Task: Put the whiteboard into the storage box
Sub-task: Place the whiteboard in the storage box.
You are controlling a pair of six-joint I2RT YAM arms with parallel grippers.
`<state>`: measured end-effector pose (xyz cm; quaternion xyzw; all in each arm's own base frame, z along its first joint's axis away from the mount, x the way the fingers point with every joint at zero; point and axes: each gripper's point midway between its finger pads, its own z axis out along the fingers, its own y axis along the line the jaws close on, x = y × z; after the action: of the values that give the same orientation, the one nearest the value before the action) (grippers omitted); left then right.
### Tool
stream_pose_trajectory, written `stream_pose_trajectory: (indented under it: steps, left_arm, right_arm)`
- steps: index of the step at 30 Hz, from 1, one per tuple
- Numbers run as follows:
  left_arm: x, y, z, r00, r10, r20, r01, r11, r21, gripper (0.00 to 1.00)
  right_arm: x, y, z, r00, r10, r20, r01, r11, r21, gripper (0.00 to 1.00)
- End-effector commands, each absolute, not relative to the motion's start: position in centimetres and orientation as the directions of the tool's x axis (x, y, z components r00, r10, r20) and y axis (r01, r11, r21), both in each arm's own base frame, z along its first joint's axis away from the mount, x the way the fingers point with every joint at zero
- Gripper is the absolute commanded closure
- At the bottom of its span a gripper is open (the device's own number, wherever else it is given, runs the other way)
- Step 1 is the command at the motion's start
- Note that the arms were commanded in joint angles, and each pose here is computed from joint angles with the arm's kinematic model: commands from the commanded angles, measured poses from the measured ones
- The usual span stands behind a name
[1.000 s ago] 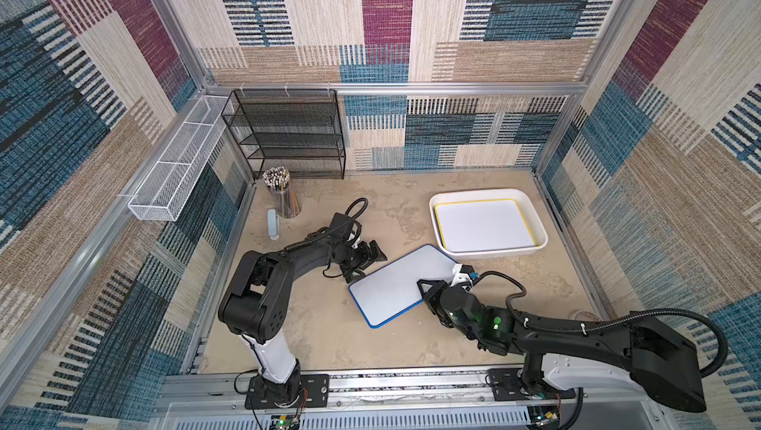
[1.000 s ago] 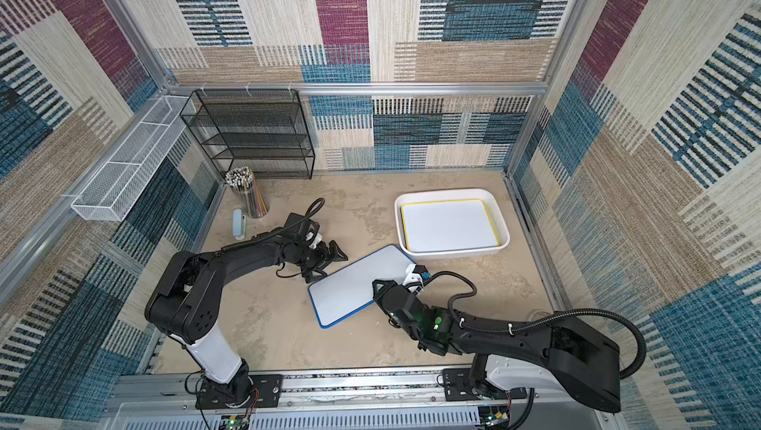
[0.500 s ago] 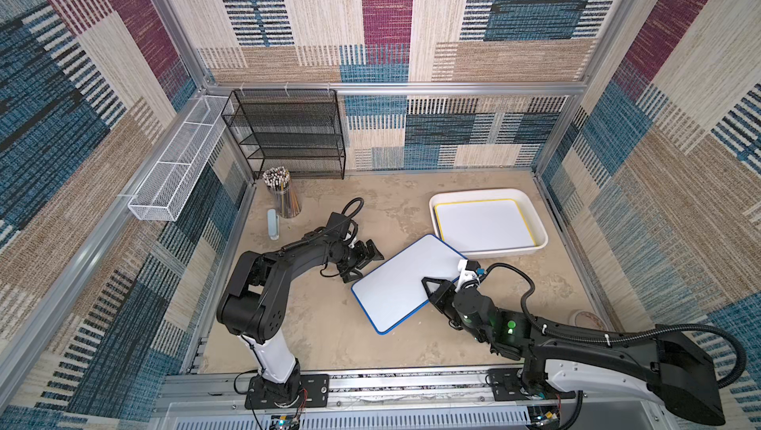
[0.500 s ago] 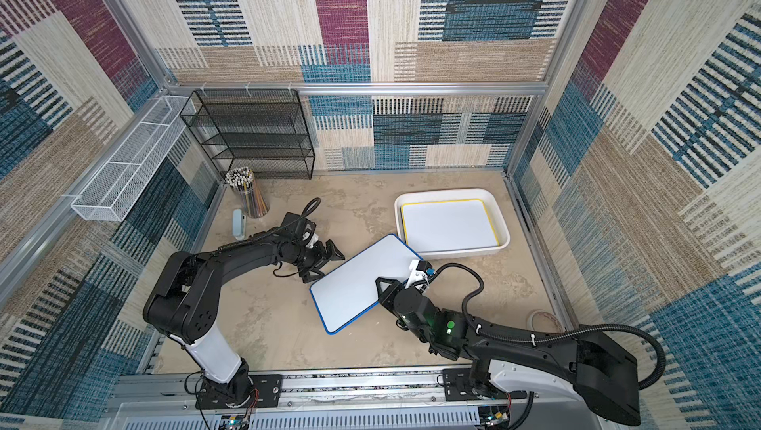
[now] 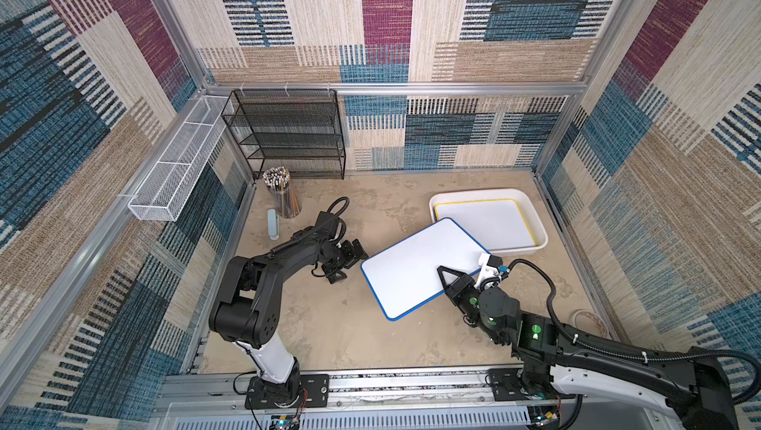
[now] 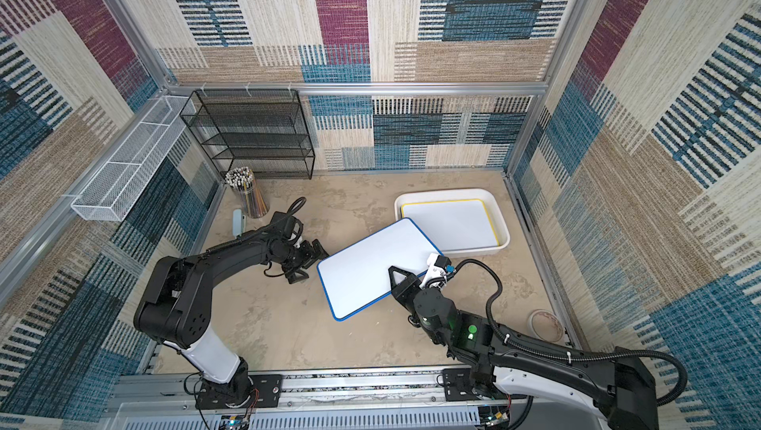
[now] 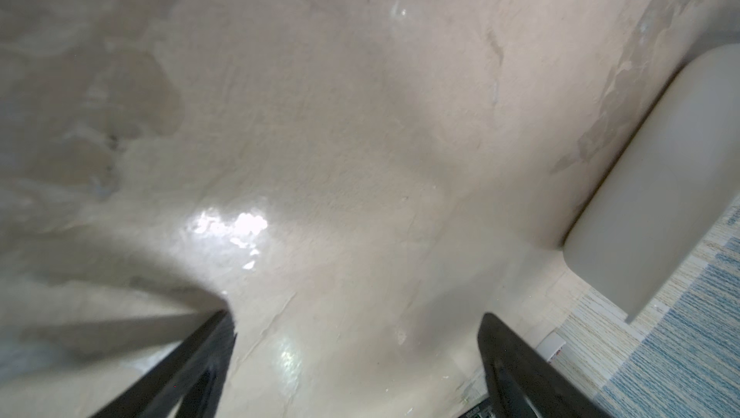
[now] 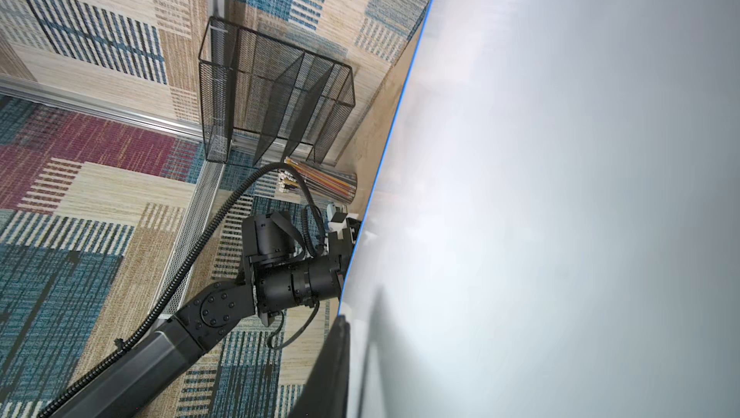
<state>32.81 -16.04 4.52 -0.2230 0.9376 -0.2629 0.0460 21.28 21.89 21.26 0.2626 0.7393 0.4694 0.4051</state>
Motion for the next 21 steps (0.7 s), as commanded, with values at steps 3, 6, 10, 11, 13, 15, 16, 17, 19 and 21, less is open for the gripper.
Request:
stream_pose_trajectory:
  steps: [3, 6, 10, 11, 13, 15, 16, 17, 19, 21]
  left_arm:
    - [32.7, -15.4, 4.7, -0.902, -0.432, -0.004, -0.375, 0.787, -0.491, 0.03]
    - [32.8, -15.5, 4.9, -0.903, -0.43, -0.005, -0.371, 0.784, -0.498, 0.03]
    - [32.8, -15.7, 5.2, -0.903, -0.429, -0.008, -0.364, 0.777, -0.513, 0.03]
    - [32.8, -15.8, 5.4, -0.904, -0.428, -0.012, -0.36, 0.776, -0.518, 0.03]
    - [32.8, -15.9, 5.6, -0.905, -0.425, -0.015, -0.355, 0.775, -0.522, 0.03]
    - [32.7, -16.1, 5.7, -0.908, -0.419, -0.019, -0.347, 0.775, -0.528, 0.03]
    - [32.8, -16.2, 5.9, -0.908, -0.417, -0.022, -0.343, 0.775, -0.53, 0.03]
    - [32.7, -16.2, 5.9, -0.909, -0.417, -0.025, -0.341, 0.775, -0.531, 0.03]
    - [32.6, -16.4, 6.0, -0.91, -0.413, -0.024, -0.338, 0.775, -0.534, 0.03]
    - [32.5, -16.5, 6.0, -0.911, -0.411, -0.024, -0.335, 0.775, -0.536, 0.04]
  right_arm:
    - [22.4, 19.2, 23.9, -0.395, 0.853, -0.341, 0.02, 0.379, 0.925, 0.79]
    - [22.8, 17.7, 24.3, -0.345, 0.878, -0.333, 0.035, 0.366, 0.93, 0.77]
    - [23.8, 16.0, 25.0, -0.294, 0.895, -0.335, 0.045, 0.363, 0.931, 0.77]
    - [24.1, 15.6, 25.2, -0.279, 0.899, -0.338, 0.047, 0.364, 0.93, 0.76]
    - [24.9, 14.8, 25.6, -0.248, 0.902, -0.352, 0.048, 0.375, 0.926, 0.75]
    - [25.8, 13.9, 25.8, -0.223, 0.905, -0.364, 0.059, 0.385, 0.921, 0.75]
    - [26.2, 13.5, 25.8, -0.213, 0.904, -0.37, 0.065, 0.391, 0.918, 0.75]
    - [26.7, 13.1, 25.7, -0.203, 0.905, -0.375, 0.073, 0.396, 0.915, 0.74]
    - [27.6, 12.0, 25.5, -0.173, 0.907, -0.385, 0.092, 0.404, 0.91, 0.74]
    - [28.4, 11.0, 25.3, -0.146, 0.906, -0.397, 0.109, 0.413, 0.904, 0.74]
